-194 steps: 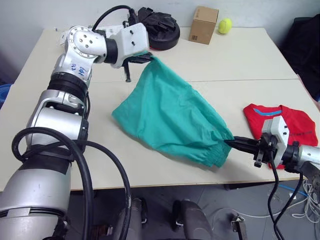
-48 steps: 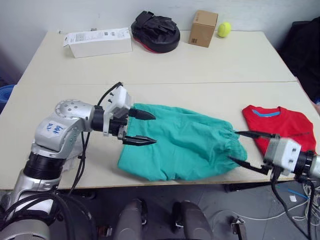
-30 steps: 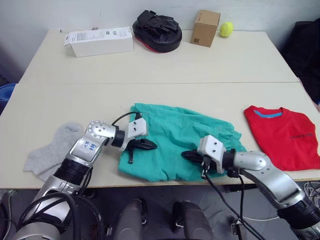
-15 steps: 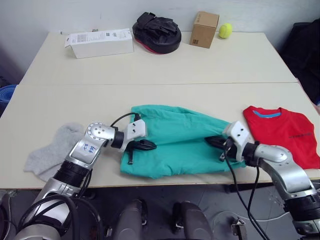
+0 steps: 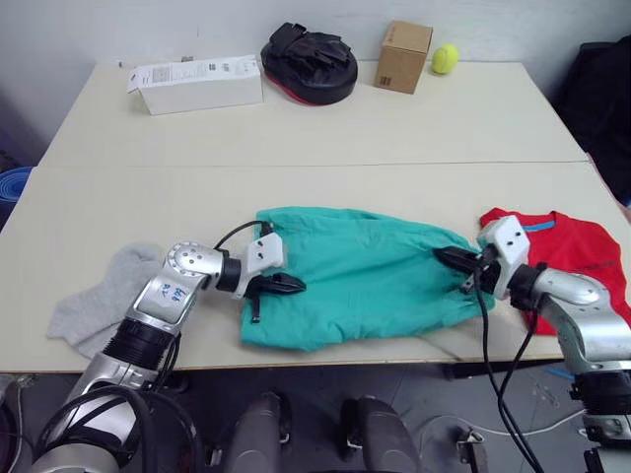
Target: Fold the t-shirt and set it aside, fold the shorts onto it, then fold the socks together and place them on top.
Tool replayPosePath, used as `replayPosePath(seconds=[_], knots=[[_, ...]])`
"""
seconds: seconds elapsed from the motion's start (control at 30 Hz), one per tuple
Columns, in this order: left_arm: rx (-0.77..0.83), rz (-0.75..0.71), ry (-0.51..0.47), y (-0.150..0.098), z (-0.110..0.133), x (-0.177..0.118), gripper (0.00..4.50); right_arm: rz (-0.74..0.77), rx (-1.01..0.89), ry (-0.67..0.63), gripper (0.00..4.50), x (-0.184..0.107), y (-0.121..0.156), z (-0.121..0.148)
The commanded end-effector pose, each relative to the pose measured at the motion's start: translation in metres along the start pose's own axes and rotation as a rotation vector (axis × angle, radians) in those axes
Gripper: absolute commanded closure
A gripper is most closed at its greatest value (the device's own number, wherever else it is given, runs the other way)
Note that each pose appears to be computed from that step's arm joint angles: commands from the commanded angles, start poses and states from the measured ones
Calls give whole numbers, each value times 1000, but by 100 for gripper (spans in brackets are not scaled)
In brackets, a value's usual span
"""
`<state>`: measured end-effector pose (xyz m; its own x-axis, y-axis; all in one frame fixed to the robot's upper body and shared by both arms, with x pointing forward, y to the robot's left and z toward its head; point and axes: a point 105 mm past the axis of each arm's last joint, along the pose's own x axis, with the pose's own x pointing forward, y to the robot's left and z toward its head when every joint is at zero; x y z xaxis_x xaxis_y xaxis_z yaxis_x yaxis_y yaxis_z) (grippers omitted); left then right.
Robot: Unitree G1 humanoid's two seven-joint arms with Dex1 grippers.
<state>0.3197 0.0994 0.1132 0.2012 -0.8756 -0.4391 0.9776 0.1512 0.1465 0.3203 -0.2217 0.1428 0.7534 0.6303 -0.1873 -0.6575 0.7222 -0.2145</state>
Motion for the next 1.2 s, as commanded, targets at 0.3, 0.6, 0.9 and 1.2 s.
replayPosePath(seconds=[0.3,0.6,0.9,1.2], knots=[[66,-67,-194,3,69,18,447,84,82,-21,450,-61,62,41],[159,-179,-40,-1,39,69,447,-69,302,126,450,-90,92,0],[151,-202,-24,2,27,87,450,-210,593,167,252,-109,104,-29],[125,-207,-33,-1,26,89,450,-377,1013,68,6,-100,99,-50]])
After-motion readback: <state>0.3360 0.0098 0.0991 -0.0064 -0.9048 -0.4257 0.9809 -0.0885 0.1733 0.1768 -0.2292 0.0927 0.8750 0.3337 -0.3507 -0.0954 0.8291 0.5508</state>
